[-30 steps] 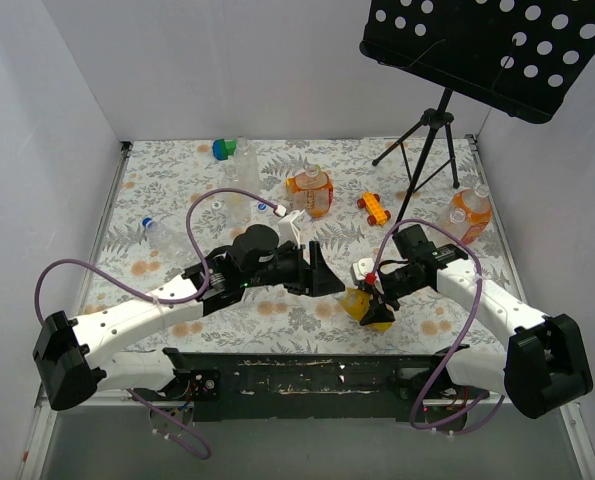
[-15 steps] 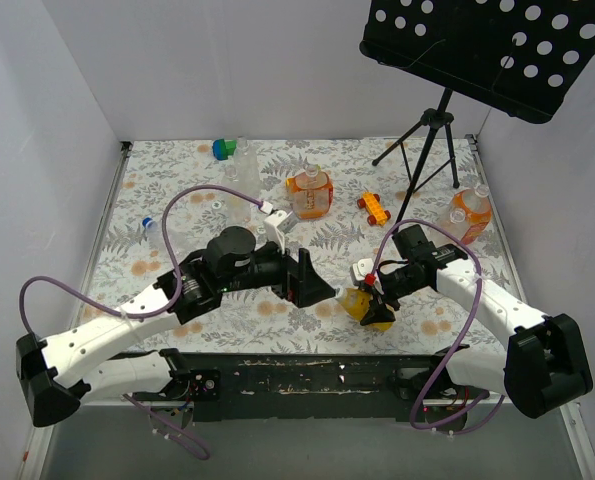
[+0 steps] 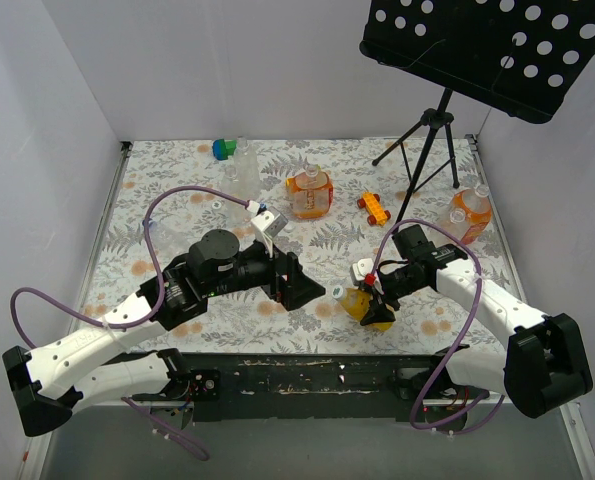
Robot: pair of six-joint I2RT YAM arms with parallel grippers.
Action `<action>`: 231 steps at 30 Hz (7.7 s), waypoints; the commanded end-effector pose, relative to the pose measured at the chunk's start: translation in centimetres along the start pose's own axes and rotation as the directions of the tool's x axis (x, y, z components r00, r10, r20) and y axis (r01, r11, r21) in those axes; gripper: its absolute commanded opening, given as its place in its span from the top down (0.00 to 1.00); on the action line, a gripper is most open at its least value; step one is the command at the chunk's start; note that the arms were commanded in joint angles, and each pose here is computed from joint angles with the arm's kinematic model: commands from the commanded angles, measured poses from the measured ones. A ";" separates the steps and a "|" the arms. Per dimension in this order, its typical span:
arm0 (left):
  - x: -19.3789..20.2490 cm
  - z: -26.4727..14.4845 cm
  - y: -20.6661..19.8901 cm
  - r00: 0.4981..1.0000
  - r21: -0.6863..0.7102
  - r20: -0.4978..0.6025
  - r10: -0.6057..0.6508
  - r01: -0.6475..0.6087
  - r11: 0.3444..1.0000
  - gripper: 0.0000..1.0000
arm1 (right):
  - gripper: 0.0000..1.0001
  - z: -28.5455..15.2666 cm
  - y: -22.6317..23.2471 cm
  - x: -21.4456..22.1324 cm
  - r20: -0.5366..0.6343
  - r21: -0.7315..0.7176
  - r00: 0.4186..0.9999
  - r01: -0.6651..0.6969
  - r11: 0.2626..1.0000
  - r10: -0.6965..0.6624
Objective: Unscrew the bottle caps
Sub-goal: Unscrew the bottle cap from the plastic bottle.
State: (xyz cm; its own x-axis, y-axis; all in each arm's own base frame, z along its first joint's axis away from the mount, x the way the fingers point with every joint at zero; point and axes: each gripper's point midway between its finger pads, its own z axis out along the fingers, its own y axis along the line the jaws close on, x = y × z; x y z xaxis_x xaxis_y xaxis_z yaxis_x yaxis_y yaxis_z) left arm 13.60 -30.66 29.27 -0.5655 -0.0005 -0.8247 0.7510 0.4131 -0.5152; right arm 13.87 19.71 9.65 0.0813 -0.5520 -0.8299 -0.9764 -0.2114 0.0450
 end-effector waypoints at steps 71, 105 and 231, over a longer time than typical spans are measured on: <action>4.2 -1.2 1.2 0.823 0.204 -0.072 0.564 -0.541 0.816 0.02 | 0.88 0.1 0.3 -0.8 0.041 -0.032 0.999 0.014 0.999 -0.012; 4.6 -1.4 1.3 0.825 0.207 -0.078 0.560 -0.536 0.818 0.02 | 0.88 0.2 0.3 -0.6 0.034 -0.033 0.999 0.011 0.999 -0.009; 5.1 -1.8 2.6 0.956 0.229 0.026 0.291 -0.289 0.930 0.02 | 0.88 0.3 0.3 -0.2 0.027 -0.039 1.000 -0.004 0.999 0.005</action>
State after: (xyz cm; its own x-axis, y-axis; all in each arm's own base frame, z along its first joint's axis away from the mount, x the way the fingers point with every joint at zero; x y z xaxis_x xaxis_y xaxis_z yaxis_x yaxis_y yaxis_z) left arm 12.31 -28.13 23.59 -0.3292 0.1148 -0.9373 0.9333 0.1901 -0.3046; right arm 13.65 20.04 9.59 0.0790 -0.5316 -0.8433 -0.9707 -0.2337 0.0565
